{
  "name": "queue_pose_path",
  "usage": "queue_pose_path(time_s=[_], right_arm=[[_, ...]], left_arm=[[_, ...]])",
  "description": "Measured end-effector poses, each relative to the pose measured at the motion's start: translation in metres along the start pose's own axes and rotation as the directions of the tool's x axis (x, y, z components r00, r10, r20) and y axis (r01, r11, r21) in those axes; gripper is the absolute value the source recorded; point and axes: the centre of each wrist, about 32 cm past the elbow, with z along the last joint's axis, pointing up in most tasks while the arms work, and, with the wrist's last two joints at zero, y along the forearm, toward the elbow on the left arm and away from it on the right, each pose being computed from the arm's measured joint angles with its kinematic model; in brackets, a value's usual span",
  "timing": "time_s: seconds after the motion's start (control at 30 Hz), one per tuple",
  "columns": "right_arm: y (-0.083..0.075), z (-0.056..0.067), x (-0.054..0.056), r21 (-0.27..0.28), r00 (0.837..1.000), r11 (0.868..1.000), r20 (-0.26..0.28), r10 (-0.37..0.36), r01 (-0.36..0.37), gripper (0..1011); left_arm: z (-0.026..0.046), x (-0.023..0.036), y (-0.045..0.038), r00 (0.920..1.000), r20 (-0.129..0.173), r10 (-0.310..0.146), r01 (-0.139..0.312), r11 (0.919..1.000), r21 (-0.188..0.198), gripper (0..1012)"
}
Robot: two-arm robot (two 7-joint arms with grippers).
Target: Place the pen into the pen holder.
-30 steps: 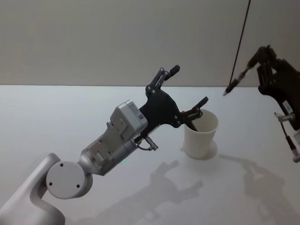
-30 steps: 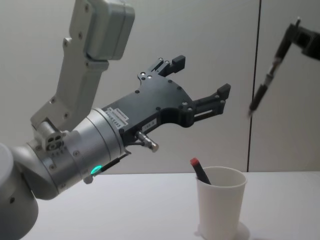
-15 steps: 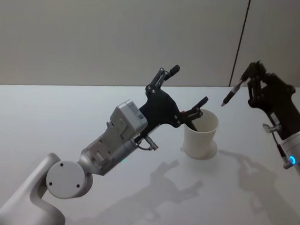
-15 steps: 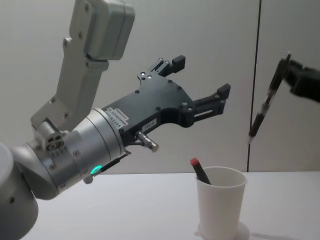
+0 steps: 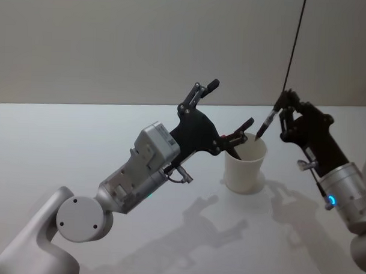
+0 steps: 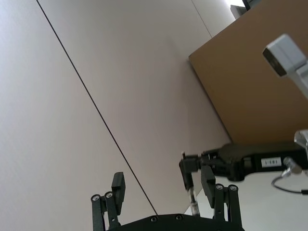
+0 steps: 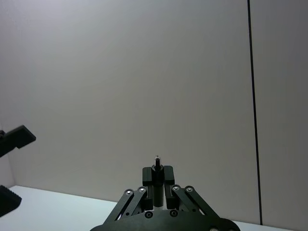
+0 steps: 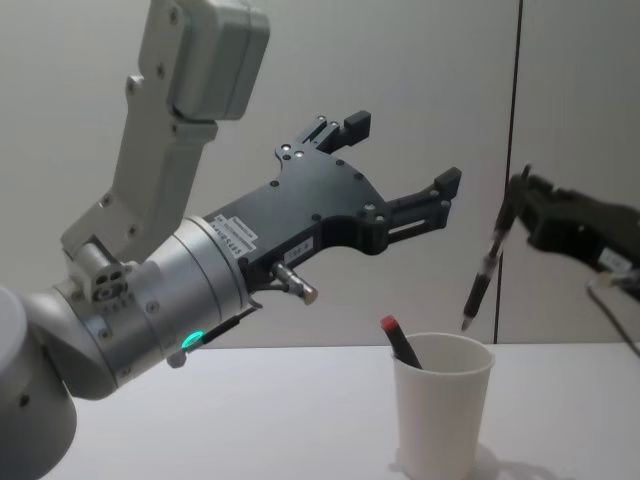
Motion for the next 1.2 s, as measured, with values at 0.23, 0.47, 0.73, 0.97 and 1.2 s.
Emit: queue_pose_path(time_s=[0.23, 0.47, 0.73, 0.97, 1.2], right_arm=[[0.008, -0.017, -0.003, -0.032, 1.000, 0.999, 0.017, 0.010, -0.009, 264], [0.016, -0.030, -0.006, -0.060, 1.000, 0.998, 0.024, 0.013, -0.011, 435], [0.021, -0.038, -0.008, -0.080, 0.999, 0.997, 0.031, 0.013, -0.010, 719], [0.025, -0.043, -0.009, -0.091, 0.999, 0.996, 0.034, 0.013, -0.010, 922], [0.026, -0.045, -0.010, -0.097, 0.999, 0.995, 0.036, 0.013, -0.010, 1002]], left_arm=[[0.0000, 0.0000, 0.0000, 1.0000, 0.000, 0.000, 0.000, 1.0000, 0.000, 1004], [0.0000, 0.0000, 0.0000, 1.0000, 0.000, 0.000, 0.000, 1.0000, 0.000, 1004], [0.0000, 0.0000, 0.0000, 1.0000, 0.000, 0.000, 0.000, 1.0000, 0.000, 1004], [0.0000, 0.0000, 0.0000, 1.0000, 0.000, 0.000, 0.000, 1.0000, 0.000, 1004], [0.0000, 0.0000, 0.0000, 1.0000, 0.000, 0.000, 0.000, 1.0000, 0.000, 1004]])
